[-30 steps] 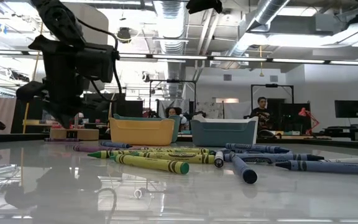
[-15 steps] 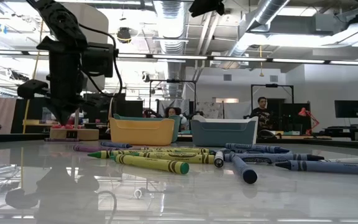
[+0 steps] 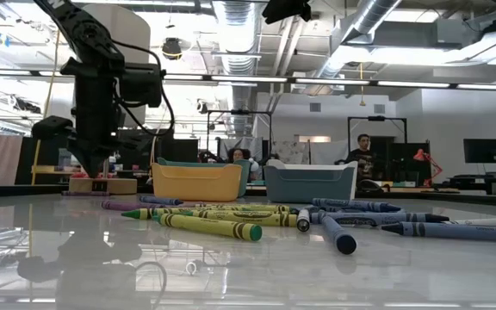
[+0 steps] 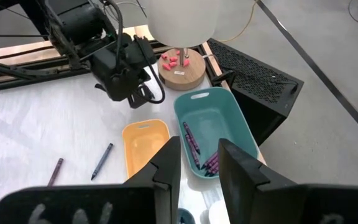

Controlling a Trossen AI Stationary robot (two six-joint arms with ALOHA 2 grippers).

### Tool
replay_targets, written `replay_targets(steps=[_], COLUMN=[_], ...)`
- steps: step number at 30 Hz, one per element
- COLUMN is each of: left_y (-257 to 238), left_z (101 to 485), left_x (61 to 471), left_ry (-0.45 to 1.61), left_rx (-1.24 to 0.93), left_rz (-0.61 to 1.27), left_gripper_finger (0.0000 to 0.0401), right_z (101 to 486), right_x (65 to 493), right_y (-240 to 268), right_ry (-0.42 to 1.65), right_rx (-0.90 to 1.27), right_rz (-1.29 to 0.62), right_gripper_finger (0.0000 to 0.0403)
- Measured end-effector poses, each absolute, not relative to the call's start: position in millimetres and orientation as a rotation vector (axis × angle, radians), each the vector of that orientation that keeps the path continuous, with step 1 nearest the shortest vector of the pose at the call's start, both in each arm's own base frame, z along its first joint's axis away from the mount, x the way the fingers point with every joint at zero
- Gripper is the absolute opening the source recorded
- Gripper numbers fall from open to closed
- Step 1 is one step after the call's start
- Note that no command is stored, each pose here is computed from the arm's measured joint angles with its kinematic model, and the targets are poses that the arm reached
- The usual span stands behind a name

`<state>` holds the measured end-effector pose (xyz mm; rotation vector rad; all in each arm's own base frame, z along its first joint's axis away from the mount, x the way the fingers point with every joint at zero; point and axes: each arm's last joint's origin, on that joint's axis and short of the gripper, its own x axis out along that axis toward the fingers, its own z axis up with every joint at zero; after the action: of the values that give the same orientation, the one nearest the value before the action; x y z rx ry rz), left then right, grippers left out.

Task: Sort crayons
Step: Put the violet crayon into the green bin

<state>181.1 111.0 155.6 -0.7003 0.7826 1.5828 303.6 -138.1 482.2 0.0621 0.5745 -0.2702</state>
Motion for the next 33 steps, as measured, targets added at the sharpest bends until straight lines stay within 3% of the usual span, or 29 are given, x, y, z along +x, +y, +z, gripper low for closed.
replay_targets(steps=[12,18,25,33], left_y=[105.7,96.6,74.3,47.6], left_z=[129.9,129.2,147.4,191.1], left_x=[167.0,172.0,189.9,196.3], left_ry=[0.792,0.874,0.874,0.995], left_rx=[-0.795,-0.845,-0.927,-0.531], left_rz=[1.562,1.451,1.215,0.67], left_gripper_finger=[0.0,0.0,0.0,0.0001], right_z=[482.2,482.1,482.5,484.8], right_x=[303.6,303.8,304.1,305.2], right_y=[-138.1,-138.1,-138.2,-139.1], right_ry=[0.574,0.574,0.569,0.547], right_rx=[0.062,0.062,0.06,0.02], right_rz=[-0.27,-0.27,-0.27,-0.264], right_gripper_finger=[0.0102,0.0102,0.0102,0.0102])
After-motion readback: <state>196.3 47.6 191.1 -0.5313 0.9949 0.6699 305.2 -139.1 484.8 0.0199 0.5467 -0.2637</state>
